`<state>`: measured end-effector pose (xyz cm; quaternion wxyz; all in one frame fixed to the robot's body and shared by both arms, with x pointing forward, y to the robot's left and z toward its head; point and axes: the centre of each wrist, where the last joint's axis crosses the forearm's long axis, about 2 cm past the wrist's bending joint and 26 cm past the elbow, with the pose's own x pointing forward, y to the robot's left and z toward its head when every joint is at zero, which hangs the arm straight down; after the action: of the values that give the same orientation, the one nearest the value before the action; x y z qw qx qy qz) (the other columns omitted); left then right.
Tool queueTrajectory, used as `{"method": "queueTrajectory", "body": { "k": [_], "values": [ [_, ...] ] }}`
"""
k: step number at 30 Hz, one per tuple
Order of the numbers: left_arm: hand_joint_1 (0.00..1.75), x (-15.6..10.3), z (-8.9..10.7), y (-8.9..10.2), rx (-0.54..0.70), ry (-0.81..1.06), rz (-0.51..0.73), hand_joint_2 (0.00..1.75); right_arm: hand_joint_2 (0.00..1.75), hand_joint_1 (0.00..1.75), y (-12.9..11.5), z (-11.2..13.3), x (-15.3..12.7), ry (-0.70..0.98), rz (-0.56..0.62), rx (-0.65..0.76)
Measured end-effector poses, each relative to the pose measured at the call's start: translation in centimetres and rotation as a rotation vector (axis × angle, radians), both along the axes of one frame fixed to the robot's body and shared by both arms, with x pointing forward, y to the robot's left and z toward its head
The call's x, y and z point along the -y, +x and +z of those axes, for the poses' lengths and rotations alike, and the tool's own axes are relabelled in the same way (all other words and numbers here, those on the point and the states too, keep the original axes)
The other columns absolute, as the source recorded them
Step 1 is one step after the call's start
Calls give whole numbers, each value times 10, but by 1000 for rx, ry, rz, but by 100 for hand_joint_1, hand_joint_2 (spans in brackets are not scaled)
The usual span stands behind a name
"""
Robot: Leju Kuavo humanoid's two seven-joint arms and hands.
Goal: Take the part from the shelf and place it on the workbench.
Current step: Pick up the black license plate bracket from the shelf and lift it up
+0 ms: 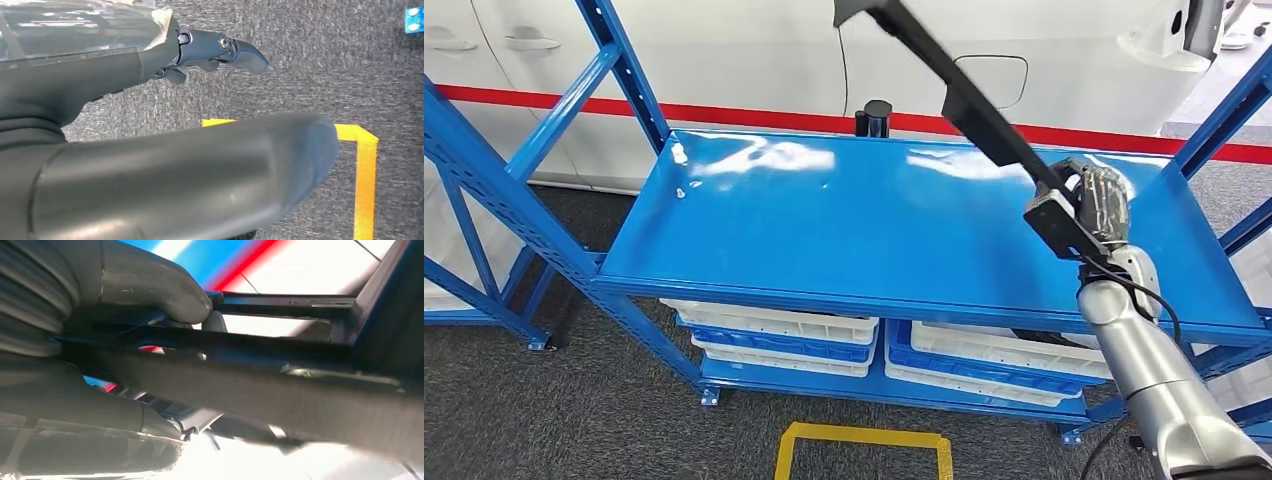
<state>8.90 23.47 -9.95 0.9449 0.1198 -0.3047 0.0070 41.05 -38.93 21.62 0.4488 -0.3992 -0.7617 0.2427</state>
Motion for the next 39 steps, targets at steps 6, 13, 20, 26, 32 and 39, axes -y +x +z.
{"method": "queueTrajectory", "body": {
  "k": [6, 13, 20, 26, 32, 39],
  "values": [
    [0, -1, 0, -2, 6, 12, -10, 0, 175, 175, -17, 26, -3, -4, 35, 199],
    [0, -2, 0, -2, 26, 42, -48, 0, 175, 175, -50, 58, -5, -37, 36, 461],
    [0, -6, -1, -3, 48, 88, -68, 0, 175, 175, -76, 67, -18, -18, 72, 583],
    [0, -7, -1, -3, 54, 104, -75, 0, 175, 175, -81, 69, -25, -1, 90, 606],
    [0, -9, -1, -2, 56, 118, -72, 87, 175, 175, -83, 70, -28, 10, 97, 610],
    [0, -10, 1, 5, 54, 134, -28, 175, 175, 174, -80, 70, -35, 35, 111, 619]
  ]
}}
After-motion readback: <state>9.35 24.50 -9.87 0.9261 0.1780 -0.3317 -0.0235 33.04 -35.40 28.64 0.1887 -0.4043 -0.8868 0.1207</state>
